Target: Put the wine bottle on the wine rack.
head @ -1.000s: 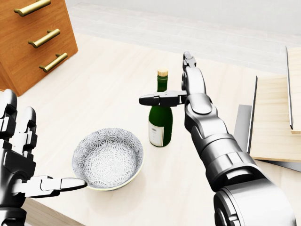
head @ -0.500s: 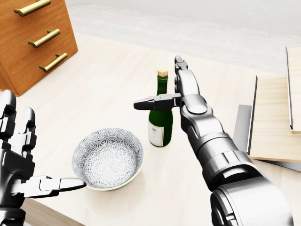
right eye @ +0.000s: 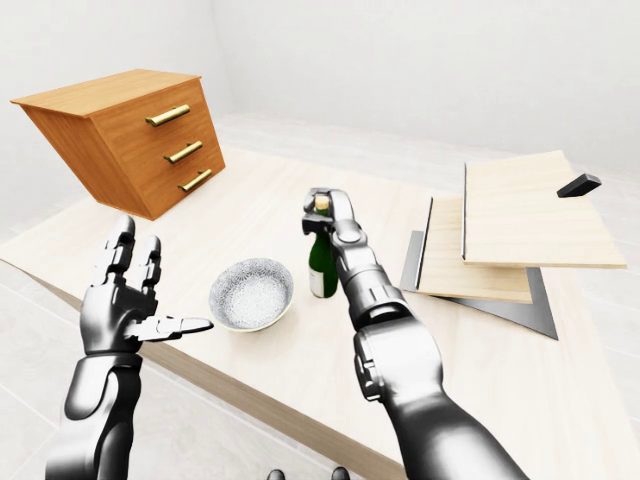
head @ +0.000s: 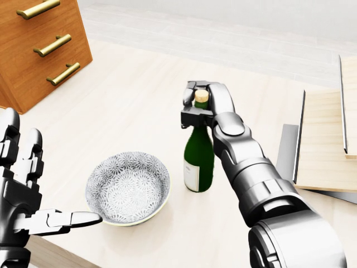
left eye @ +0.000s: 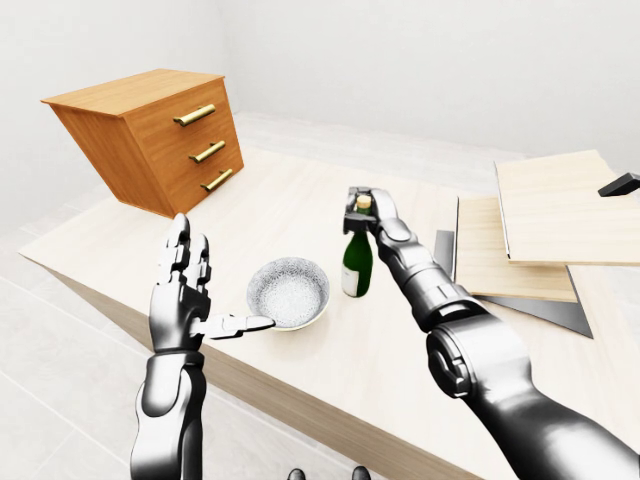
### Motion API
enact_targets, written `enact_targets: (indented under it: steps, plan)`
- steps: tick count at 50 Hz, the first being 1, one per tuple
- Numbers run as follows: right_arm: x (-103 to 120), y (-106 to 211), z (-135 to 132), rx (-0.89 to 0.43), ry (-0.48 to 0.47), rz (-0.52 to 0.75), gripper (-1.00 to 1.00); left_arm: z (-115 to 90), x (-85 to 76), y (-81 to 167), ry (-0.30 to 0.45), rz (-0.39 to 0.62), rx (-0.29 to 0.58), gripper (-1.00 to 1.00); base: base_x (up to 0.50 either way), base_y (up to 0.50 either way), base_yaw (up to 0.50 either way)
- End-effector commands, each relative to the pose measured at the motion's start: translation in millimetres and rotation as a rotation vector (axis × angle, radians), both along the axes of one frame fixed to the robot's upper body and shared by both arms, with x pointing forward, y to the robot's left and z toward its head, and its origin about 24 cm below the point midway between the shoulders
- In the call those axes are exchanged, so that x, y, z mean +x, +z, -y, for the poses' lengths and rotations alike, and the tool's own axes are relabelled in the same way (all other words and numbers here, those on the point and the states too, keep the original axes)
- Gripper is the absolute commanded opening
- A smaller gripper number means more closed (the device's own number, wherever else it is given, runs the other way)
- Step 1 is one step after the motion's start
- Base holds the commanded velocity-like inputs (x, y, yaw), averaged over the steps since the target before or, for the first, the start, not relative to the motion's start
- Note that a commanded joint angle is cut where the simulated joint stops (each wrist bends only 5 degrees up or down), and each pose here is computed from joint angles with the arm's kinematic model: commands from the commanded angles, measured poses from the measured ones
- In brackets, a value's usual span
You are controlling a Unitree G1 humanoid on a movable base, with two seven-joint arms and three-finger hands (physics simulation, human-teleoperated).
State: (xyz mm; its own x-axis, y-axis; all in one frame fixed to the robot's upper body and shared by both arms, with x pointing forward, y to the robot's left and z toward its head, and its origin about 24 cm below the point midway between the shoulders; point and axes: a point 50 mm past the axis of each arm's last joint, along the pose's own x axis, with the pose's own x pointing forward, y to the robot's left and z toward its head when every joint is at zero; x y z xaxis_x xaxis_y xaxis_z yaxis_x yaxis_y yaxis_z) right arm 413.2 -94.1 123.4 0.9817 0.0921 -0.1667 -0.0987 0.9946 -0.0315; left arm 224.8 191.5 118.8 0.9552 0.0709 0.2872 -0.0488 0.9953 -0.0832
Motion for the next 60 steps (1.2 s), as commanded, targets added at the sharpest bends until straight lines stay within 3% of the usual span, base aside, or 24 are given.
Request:
enact_targets:
  steps: [1,36,60]
  plan:
    - [1.1,4.8,0.7,-0.005,-0.007,0.024,-1.0,0.1,-0.1,-1.0,-0.001,-0.004,-0.001,1.0,0.0,0.0,0.0]
    - [2.4,11.1,9.8,-0.035,-0.03,0.069,-1.0,1.8,-1.9,1.2,-0.004,0.006,0.0,1.0,0.0,0.0,0.0]
    - [7.9,50.6,42.8,0.035,-0.09,0.163,-1.0,1.9,-0.7,0.0,-0.006,0.001,-0.006,1.0,0.0,0.0,0.0]
